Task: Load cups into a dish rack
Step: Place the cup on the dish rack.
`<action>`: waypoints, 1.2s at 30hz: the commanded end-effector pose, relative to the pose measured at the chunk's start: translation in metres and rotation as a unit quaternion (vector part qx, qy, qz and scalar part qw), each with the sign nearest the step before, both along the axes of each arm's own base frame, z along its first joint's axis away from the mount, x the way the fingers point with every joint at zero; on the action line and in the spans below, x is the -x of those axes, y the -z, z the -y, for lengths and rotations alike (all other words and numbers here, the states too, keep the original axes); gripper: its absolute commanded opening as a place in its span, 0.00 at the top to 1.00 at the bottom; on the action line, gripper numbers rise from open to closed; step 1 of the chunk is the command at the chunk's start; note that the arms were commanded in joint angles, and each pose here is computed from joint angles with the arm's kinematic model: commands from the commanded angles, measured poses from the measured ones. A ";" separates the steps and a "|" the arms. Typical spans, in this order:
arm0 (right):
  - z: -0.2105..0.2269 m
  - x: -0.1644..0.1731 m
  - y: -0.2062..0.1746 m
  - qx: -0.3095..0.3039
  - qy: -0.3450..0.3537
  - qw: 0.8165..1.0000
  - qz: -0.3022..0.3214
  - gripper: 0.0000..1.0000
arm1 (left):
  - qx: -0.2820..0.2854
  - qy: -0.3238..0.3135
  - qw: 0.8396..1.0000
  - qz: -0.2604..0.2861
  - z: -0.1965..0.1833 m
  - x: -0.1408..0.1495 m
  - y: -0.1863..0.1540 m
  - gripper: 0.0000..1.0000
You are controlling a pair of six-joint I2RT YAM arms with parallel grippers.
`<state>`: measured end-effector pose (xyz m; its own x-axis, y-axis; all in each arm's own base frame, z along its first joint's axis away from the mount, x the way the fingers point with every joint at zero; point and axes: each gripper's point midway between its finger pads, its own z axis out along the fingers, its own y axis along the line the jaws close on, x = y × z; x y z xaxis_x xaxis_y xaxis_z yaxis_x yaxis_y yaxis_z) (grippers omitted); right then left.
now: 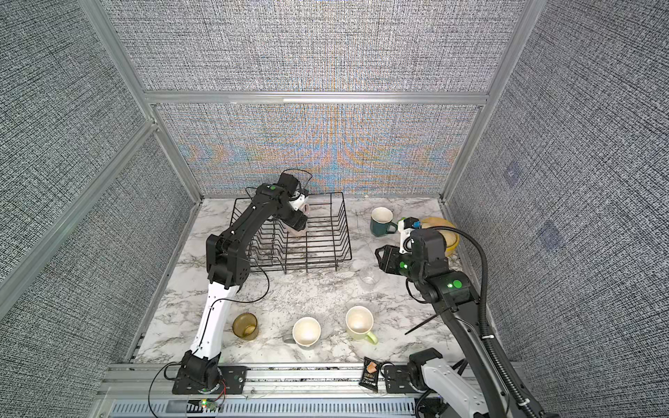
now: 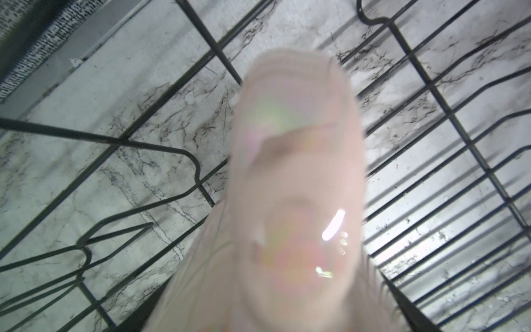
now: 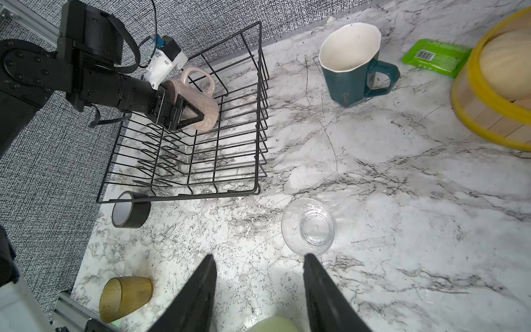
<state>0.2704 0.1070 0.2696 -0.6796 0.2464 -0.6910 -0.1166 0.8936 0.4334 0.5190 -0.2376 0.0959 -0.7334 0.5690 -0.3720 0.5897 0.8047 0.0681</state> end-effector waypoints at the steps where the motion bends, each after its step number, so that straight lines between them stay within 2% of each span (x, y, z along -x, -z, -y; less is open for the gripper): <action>1: -0.004 -0.004 -0.007 -0.009 -0.004 1.000 0.012 0.50 | -0.024 -0.001 0.999 0.032 -0.007 -0.015 -0.001 0.26; 3: -0.003 -0.004 -0.006 -0.007 -0.005 1.000 0.011 0.50 | -0.026 -0.006 0.999 0.044 -0.008 -0.019 -0.003 0.23; 4: -0.003 -0.003 -0.006 -0.006 -0.004 1.000 0.009 0.50 | -0.024 -0.009 0.999 0.048 -0.008 -0.020 -0.005 0.15; 5: -0.003 -0.002 -0.005 -0.007 -0.004 1.000 0.009 0.50 | -0.022 -0.012 0.998 0.051 -0.007 -0.021 -0.008 0.01; 6: -0.003 -0.002 -0.004 -0.007 -0.003 1.000 0.009 0.50 | -0.020 -0.017 0.998 0.056 -0.008 -0.022 -0.011 0.01; 11: -0.004 -0.001 -0.001 -0.005 -0.010 1.000 0.005 0.51 | -0.006 -0.018 0.996 0.092 -0.005 -0.029 -0.026 0.01; 15: -0.005 -0.002 -0.001 -0.008 -0.012 1.000 0.005 0.51 | -0.002 0.010 0.996 0.090 -0.001 -0.026 -0.029 0.03; 17: -0.006 -0.001 -0.002 -0.007 -0.014 1.000 0.005 0.52 | 0.007 0.032 0.996 0.081 0.005 -0.021 -0.027 0.07; 22: -0.008 -0.002 -0.001 -0.014 -0.016 1.000 0.002 0.53 | 0.034 0.077 0.995 0.059 0.019 -0.009 -0.026 0.24; 30: -0.010 -0.003 -0.004 -0.018 -0.017 1.000 -0.001 0.53 | 0.045 0.112 0.991 0.058 0.024 -0.002 -0.025 0.27; 34: -0.010 -0.005 -0.006 -0.016 -0.017 1.000 -0.005 0.53 | 0.021 0.142 0.987 0.067 0.021 -0.003 -0.020 0.26; 36: -0.010 -0.005 -0.007 -0.018 -0.016 1.000 -0.004 0.53 | -0.004 0.148 0.987 0.070 0.014 -0.005 -0.017 0.23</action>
<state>0.2762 0.1154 0.2740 -0.6907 0.2437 -0.6808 -0.1395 0.8789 0.4561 0.5249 -0.2611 0.1178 -0.5200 0.6894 -0.5043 0.7546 0.6474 0.1069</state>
